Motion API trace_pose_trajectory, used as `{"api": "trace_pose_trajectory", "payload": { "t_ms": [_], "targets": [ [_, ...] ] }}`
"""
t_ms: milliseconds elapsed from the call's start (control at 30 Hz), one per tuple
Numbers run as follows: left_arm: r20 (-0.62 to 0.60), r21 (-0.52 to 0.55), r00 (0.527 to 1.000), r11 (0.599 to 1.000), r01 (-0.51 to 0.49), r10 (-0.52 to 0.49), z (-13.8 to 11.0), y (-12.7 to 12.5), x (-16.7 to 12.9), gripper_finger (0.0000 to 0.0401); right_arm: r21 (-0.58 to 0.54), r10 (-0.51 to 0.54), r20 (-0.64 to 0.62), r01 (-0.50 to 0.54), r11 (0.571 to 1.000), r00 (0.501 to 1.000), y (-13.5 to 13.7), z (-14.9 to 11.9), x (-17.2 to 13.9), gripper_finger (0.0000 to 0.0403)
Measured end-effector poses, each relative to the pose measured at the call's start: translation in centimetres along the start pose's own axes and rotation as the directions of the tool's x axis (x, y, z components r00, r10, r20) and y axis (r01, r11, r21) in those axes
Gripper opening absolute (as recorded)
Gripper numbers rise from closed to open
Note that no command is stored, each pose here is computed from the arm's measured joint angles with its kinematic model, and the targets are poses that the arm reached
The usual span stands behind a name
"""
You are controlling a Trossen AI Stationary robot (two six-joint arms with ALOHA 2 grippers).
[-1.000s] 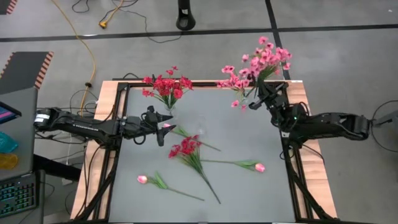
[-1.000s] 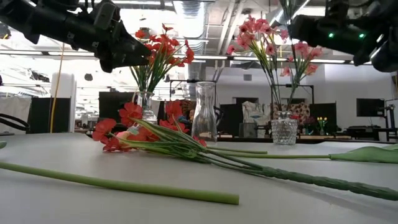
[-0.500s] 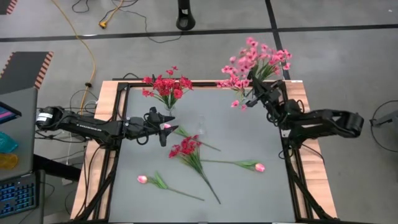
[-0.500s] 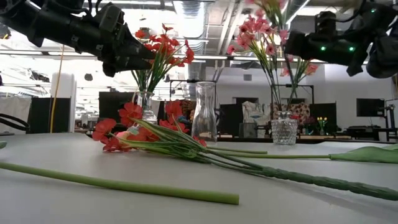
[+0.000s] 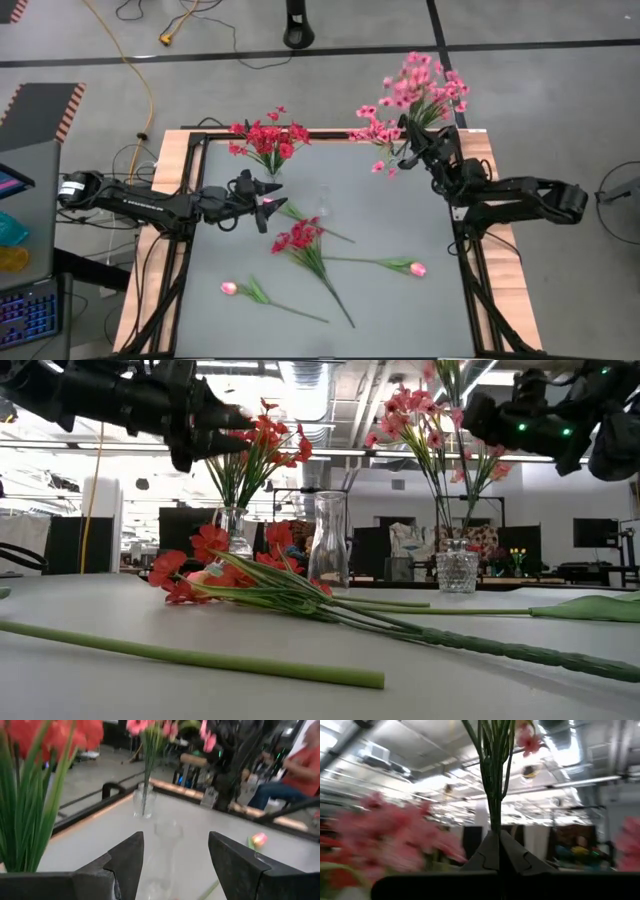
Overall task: Sort flowers into vase by color
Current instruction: Put the pink flower into the top right transparent vase
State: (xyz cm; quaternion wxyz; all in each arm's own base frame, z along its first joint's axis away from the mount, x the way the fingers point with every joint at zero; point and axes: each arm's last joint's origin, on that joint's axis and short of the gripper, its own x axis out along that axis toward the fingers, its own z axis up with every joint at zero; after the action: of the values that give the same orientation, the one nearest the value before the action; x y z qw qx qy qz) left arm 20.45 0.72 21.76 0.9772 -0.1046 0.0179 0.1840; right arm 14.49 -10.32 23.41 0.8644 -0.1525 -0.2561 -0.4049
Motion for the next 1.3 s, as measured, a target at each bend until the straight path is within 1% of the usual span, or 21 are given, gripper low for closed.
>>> {"api": "trace_pose_trajectory", "payload": {
  "t_ms": [167,300,400,600,667,767,967,1067,1167,1300],
  "targets": [
    [0.126,0.011,0.992,1.000,0.029,-0.031,1.6,-0.5,0.3,0.0210,0.030,0.068,0.052,-0.070,0.997,0.996,1.1,1.2,-0.4,0.0020],
    [0.177,0.082,0.982,0.996,0.044,-0.058,3.9,-1.8,2.0,0.0210,0.019,0.103,0.083,-0.105,0.994,0.991,1.8,1.9,-0.7,0.0021],
    [0.198,0.157,0.975,0.985,0.069,-0.100,5.8,-3.3,4.2,0.0210,0.035,0.125,0.091,-0.129,0.991,0.988,2.2,2.3,-0.9,0.0021],
    [0.271,0.246,0.957,0.969,0.033,-0.102,10.4,-6.2,9.3,0.0210,0.066,0.186,0.077,-0.191,0.979,0.980,3.3,2.4,-1.3,0.0021],
    [0.269,0.271,0.959,0.962,0.019,-0.095,11.5,-6.9,11.1,0.0210,0.073,0.208,0.068,-0.213,0.974,0.976,3.7,2.4,-1.4,0.0021],
    [0.269,0.277,0.959,0.961,0.008,-0.085,12.8,-8.0,14.0,0.0210,0.075,0.237,0.069,-0.242,0.967,0.969,4.2,2.5,-1.7,0.0021],
    [0.271,0.287,0.961,0.958,-0.029,-0.051,13.6,-9.1,19.6,0.0210,0.042,0.294,0.076,-0.298,0.954,0.953,5.2,2.9,-2.2,0.0022],
    [0.285,0.290,0.958,0.956,-0.047,-0.040,13.8,-9.2,21.7,0.0210,0.039,0.316,0.078,-0.319,0.947,0.946,5.6,3.0,-2.4,0.0022],
    [0.284,0.293,0.958,0.955,-0.048,-0.039,13.6,-9.3,23.4,0.0210,0.047,0.328,0.082,-0.332,0.942,0.941,5.8,3.1,-2.6,0.0022],
    [0.277,0.305,0.958,0.952,-0.010,-0.079,13.2,-9.5,24.8,0.0210,0.051,0.339,0.081,-0.343,0.938,0.937,6.0,3.2,-2.7,0.0022]
  ]
}}
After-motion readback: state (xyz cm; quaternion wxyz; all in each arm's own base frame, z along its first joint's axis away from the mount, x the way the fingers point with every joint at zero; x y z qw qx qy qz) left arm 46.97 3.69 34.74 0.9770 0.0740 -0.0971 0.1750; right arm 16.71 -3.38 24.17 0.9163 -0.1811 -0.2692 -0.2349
